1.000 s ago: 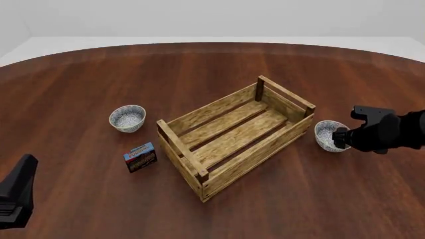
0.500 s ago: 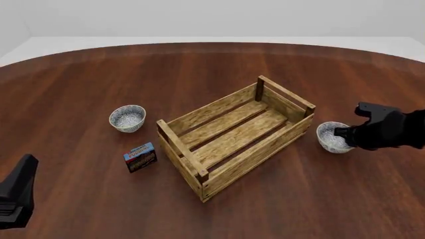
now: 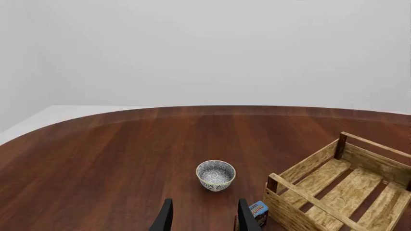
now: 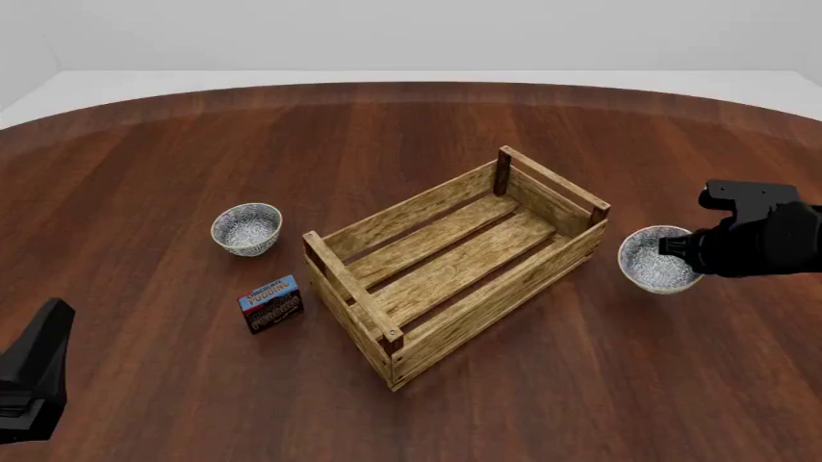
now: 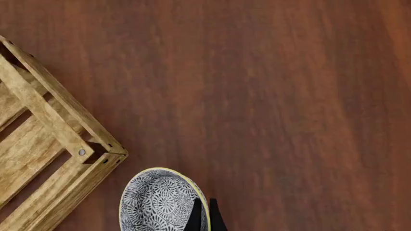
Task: Stack the right bowl on the left bowl and place them in the tray.
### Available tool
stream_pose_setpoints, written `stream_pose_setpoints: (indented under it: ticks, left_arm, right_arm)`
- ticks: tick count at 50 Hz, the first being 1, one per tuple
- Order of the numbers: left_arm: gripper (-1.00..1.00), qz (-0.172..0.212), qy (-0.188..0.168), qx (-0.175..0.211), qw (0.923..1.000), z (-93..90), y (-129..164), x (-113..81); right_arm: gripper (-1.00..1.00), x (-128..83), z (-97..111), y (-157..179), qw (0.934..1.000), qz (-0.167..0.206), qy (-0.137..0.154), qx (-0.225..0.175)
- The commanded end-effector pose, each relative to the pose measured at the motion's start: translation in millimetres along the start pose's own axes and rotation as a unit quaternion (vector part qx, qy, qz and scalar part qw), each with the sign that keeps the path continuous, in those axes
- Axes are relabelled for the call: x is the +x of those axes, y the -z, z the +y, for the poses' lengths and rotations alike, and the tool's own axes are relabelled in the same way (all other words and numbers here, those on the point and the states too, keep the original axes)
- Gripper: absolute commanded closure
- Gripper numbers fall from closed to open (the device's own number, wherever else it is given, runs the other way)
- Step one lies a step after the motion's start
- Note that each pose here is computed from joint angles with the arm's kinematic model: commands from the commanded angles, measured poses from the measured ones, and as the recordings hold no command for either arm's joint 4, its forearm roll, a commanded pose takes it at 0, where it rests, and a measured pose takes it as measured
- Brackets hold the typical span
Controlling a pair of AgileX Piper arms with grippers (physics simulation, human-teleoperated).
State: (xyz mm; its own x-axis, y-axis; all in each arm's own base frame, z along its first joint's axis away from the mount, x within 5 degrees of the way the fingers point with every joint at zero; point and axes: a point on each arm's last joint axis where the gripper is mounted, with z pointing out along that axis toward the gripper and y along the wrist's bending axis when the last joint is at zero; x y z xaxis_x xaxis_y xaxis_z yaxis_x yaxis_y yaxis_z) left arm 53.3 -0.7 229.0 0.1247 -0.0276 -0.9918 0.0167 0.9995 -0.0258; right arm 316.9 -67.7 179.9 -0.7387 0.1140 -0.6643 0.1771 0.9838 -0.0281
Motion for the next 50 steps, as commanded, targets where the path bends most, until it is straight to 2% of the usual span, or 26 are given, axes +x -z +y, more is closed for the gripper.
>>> stream_pose_setpoints:
  ticks: [1, 12, 20, 32, 40, 45, 50]
  left_arm:
    - [-1.0, -0.001, 0.001, 0.001, 1.0, -0.2, 0.1, -1.4]
    - [-1.0, -0.002, 0.004, 0.006, 1.0, -0.7, 0.7, -6.6]
    - [-1.0, -0.005, 0.004, 0.006, 1.0, -0.9, 1.0, -9.1]
    - [-1.0, -0.004, 0.006, 0.006, 1.0, -0.9, 1.0, -9.6]
    - [-1.0, -0.005, 0.01, 0.007, 0.9999, -1.1, 1.6, -13.8]
    - [-1.0, -0.005, 0.012, 0.007, 0.9999, -1.1, 1.8, -15.1]
    - [-1.0, -0.005, 0.018, 0.014, 0.9997, -1.8, 2.1, -16.7]
  right_arm:
    - [1.0, -10.5, 7.0, 29.8, 0.9994, -0.033, 0.014, -0.006]
    - [1.0, -21.3, 13.1, 69.9, 0.9972, -0.07, 0.025, -0.013]
    - [1.0, -33.6, 17.4, 108.4, 0.9939, -0.101, 0.042, -0.019]
    - [1.0, -41.5, 23.3, 147.1, 0.989, -0.135, 0.053, -0.028]
    - [1.0, -48.4, 36.8, 180.6, 0.9808, -0.177, 0.063, -0.053]
    - [1.0, -48.7, 44.0, 186.6, 0.9773, -0.187, 0.076, -0.065]
    - [1.0, -49.7, 54.4, 198.0, 0.9707, -0.208, 0.086, -0.085]
